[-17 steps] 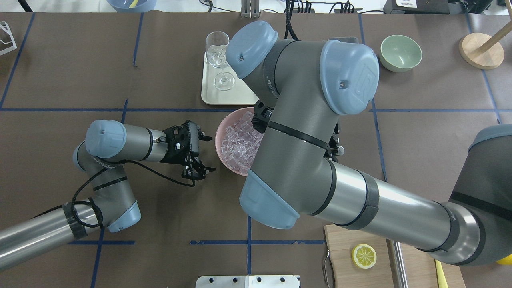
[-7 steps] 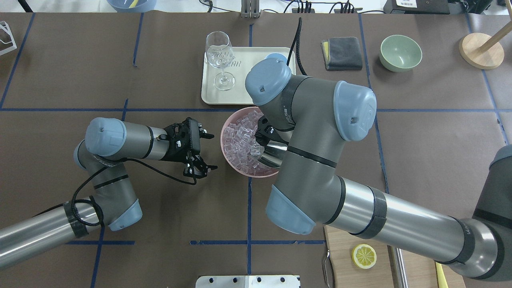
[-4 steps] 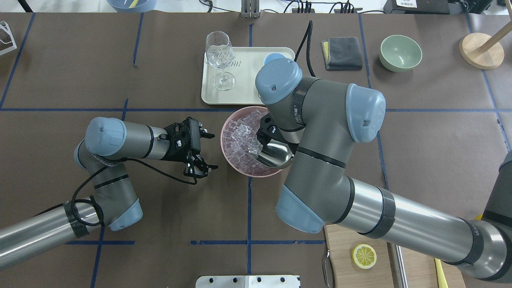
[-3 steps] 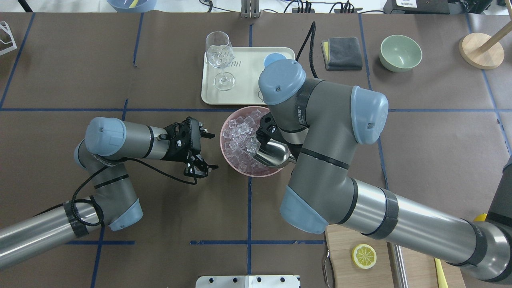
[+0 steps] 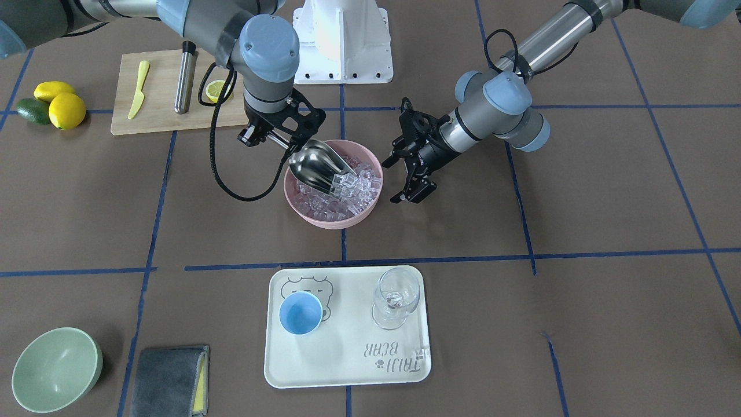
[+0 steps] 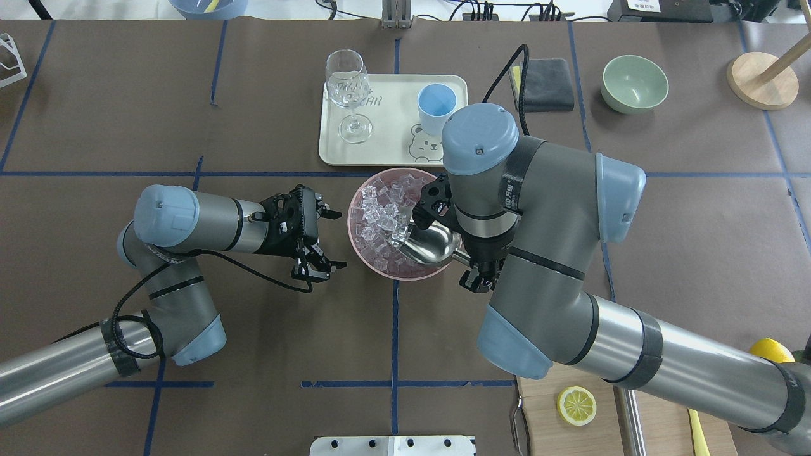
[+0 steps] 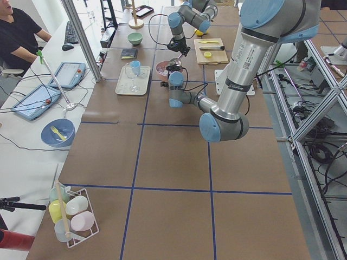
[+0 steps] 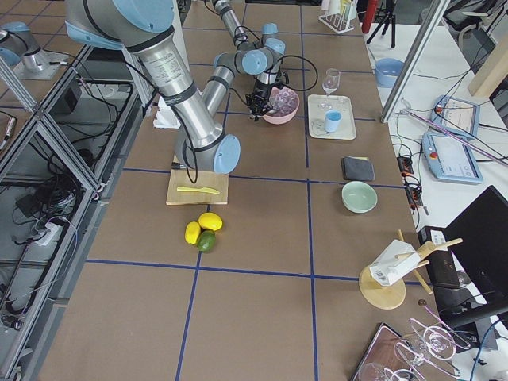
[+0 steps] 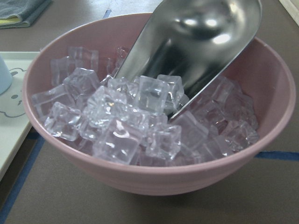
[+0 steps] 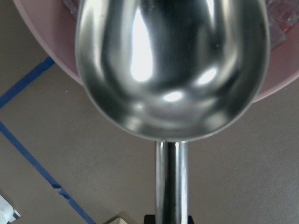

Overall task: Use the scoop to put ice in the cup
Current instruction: 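Dip the scoop into the ice cubes and drag it through the bowl, then raise the scoop loaded with ice out of the bowl with the right gripper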

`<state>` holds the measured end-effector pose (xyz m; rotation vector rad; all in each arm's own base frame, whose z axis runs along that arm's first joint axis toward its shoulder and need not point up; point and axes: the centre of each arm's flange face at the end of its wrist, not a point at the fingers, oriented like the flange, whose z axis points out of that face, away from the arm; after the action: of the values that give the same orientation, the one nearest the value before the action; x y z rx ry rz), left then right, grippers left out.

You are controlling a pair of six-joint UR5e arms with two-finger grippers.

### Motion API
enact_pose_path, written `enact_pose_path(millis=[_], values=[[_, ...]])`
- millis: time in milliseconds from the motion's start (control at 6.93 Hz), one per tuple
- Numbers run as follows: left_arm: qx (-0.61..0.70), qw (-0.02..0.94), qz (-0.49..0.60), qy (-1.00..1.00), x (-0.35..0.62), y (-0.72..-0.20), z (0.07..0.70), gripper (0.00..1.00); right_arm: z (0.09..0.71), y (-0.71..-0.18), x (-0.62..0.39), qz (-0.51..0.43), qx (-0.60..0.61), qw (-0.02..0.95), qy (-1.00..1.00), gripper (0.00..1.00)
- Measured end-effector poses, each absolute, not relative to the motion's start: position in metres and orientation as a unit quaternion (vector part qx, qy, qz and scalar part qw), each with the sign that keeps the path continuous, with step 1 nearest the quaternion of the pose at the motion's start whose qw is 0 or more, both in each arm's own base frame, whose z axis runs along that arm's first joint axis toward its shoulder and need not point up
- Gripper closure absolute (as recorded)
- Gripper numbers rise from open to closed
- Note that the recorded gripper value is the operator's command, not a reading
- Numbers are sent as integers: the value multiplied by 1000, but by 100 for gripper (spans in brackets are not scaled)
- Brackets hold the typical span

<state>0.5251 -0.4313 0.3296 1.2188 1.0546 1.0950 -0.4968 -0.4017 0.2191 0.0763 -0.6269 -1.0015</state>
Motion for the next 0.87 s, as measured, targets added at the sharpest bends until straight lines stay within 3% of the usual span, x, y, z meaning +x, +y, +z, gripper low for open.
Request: enact_pose_path(millis=[866], values=[[520,561,465,446,521,-435,329,0,232,-393,-505,-427,64,838,-333,100]])
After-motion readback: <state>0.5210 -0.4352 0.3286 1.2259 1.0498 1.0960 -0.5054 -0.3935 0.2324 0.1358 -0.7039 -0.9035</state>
